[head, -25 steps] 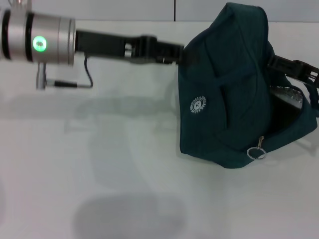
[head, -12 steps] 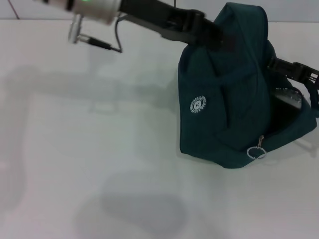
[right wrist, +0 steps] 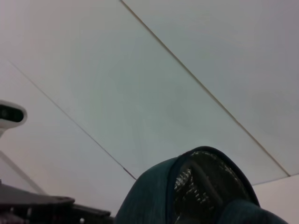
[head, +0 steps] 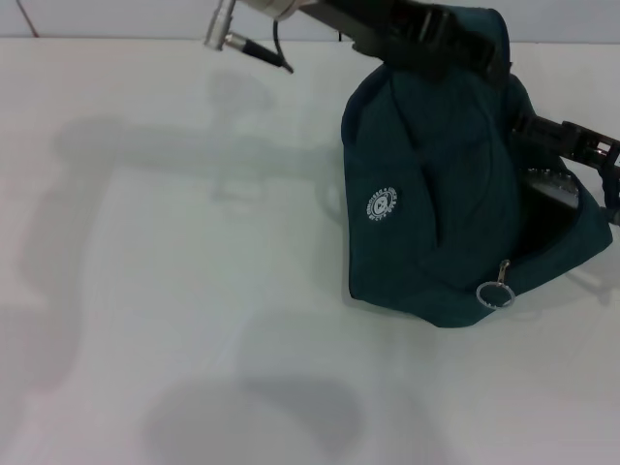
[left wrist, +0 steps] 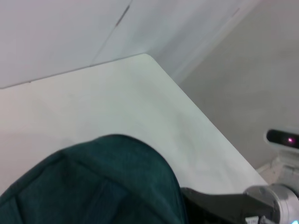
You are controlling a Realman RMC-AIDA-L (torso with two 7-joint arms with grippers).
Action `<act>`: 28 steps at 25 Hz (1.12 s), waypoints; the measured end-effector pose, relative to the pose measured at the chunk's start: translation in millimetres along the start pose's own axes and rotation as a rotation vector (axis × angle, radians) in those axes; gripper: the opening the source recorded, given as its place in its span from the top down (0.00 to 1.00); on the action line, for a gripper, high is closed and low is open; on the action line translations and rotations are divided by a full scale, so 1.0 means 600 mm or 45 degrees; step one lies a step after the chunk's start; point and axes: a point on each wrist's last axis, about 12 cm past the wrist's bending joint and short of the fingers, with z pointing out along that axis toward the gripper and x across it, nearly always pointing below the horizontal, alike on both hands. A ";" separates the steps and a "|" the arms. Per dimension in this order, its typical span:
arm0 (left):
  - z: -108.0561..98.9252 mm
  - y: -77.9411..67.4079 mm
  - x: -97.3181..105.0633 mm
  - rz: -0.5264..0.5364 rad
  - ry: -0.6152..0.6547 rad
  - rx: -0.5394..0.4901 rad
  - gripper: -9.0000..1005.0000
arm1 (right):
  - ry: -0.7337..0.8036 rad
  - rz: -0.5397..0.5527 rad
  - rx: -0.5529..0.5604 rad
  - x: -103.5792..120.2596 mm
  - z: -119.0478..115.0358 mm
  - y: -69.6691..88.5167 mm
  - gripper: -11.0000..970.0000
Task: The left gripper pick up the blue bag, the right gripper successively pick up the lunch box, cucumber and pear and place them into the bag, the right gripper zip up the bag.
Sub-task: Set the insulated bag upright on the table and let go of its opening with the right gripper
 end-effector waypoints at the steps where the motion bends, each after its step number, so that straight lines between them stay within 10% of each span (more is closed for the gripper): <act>1: 0.001 0.000 -0.002 -0.006 -0.001 -0.008 0.19 | 0.000 0.000 -0.001 0.000 0.000 0.000 0.25; 28: 0.030 0.029 -0.003 -0.101 0.017 -0.198 0.29 | -0.004 -0.003 -0.004 0.005 -0.006 0.000 0.26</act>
